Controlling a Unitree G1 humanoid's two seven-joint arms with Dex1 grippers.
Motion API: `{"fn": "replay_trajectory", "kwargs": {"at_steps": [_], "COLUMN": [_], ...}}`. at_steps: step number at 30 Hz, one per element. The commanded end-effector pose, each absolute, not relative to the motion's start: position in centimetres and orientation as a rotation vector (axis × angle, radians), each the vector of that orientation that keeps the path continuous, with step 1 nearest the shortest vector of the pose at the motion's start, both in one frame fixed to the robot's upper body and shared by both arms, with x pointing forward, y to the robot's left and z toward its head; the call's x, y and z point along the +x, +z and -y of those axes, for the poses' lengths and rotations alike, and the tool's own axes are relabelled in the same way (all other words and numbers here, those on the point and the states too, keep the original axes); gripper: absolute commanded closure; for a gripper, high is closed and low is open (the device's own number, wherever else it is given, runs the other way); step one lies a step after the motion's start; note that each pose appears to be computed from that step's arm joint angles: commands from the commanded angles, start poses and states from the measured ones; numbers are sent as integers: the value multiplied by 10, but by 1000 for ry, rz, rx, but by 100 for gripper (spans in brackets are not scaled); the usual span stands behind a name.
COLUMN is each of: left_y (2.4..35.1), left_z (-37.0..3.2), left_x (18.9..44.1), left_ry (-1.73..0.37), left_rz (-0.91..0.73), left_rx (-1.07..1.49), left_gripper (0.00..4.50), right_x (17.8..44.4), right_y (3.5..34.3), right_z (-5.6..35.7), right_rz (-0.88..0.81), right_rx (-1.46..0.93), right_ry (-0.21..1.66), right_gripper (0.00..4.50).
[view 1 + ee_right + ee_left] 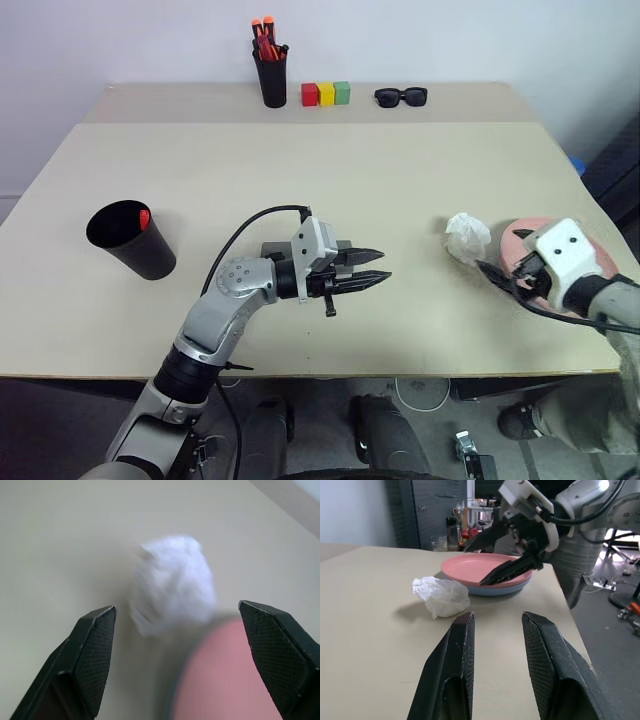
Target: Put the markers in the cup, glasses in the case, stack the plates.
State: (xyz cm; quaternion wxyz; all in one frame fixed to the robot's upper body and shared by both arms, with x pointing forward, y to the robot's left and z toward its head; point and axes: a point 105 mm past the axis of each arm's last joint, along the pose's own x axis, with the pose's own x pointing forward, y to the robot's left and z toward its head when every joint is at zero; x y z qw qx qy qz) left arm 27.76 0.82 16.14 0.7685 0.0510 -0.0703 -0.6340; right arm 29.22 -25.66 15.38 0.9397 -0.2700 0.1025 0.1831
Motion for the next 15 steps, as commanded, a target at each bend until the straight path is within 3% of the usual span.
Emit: {"fn": "replay_trajectory", "kwargs": {"at_steps": [1, 8, 11, 15], "left_y": [173, 171, 171, 171], "left_z": [-10, -18, -19, -19], "left_x": [278, 277, 277, 277], "left_ry": [-1358, -1315, -1305, -1301], "left_rz": [208, 201, 200, 198], "left_rx": [127, 129, 128, 125], "left_gripper": [302, 302, 302, 302], "right_x": [308, 340, 343, 341], "right_y": [149, 126, 121, 124], "right_z": [250, 251, 249, 243], "right_rz": [-188, -240, -253, -240], "right_rx": [-560, -590, -623, -630], "right_ry": [349, 267, 271, 282], "right_gripper": [54, 54, 139, 336]}}
